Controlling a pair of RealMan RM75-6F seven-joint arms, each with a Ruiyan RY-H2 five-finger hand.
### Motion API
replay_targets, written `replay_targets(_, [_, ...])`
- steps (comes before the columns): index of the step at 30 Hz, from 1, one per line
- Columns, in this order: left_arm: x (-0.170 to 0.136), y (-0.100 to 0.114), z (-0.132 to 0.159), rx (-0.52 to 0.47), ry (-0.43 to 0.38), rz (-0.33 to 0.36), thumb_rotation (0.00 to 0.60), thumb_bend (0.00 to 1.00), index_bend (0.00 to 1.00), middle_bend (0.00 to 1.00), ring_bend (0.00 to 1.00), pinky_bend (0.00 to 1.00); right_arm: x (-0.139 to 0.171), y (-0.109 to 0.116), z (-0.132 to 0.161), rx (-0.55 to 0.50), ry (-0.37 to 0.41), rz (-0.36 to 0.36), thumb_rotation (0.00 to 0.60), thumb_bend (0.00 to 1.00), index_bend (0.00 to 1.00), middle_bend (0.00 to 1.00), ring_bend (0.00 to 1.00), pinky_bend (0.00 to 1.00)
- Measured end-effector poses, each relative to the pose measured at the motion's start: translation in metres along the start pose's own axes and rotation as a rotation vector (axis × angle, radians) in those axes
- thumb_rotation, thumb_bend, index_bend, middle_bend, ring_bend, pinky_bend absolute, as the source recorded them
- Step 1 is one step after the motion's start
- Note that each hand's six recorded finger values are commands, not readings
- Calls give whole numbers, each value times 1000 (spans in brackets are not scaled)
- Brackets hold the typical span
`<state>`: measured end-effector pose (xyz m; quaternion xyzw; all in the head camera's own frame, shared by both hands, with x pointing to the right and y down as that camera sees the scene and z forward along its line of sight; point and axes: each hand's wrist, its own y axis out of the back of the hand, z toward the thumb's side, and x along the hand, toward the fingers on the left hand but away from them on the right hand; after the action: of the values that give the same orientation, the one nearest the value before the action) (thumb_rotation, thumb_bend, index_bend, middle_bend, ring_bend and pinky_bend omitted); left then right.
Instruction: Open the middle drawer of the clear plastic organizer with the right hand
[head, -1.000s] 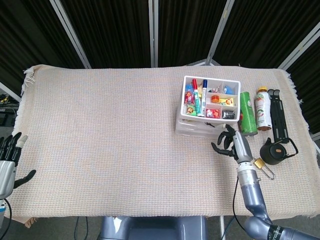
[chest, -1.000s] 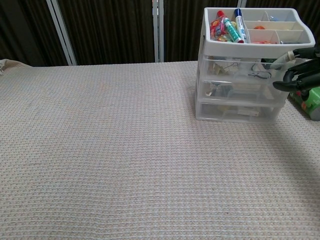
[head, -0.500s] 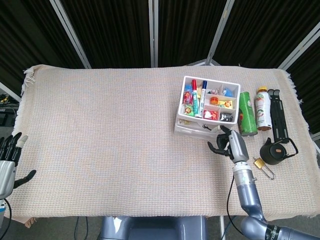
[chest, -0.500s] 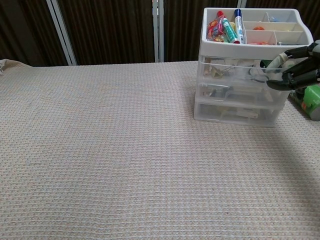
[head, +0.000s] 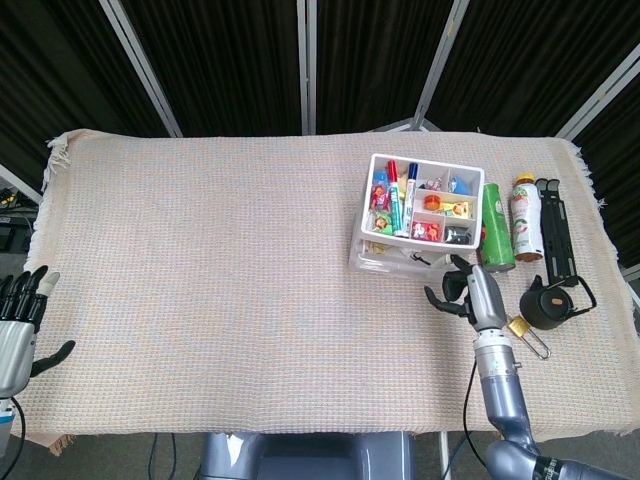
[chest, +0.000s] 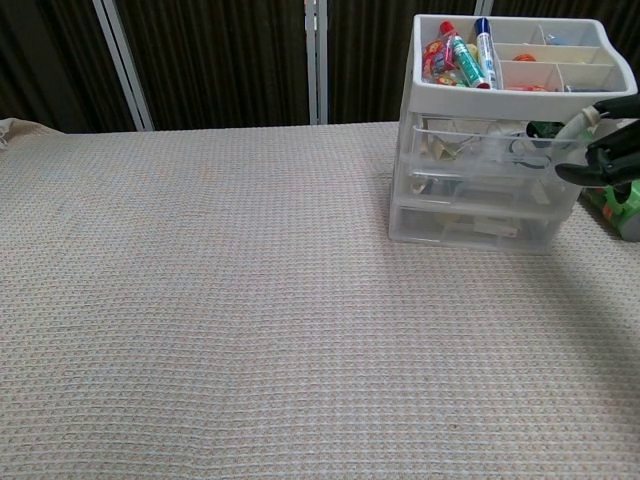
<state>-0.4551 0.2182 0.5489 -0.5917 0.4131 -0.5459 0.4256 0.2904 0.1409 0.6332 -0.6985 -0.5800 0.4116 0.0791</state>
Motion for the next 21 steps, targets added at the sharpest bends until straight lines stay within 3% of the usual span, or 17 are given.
replay_targets(21, [-2, -2, 7, 7, -21, -3, 600, 171, 0, 0, 0, 0, 31, 7, -16, -5, 13, -17, 600, 230, 567, 670, 737, 664])
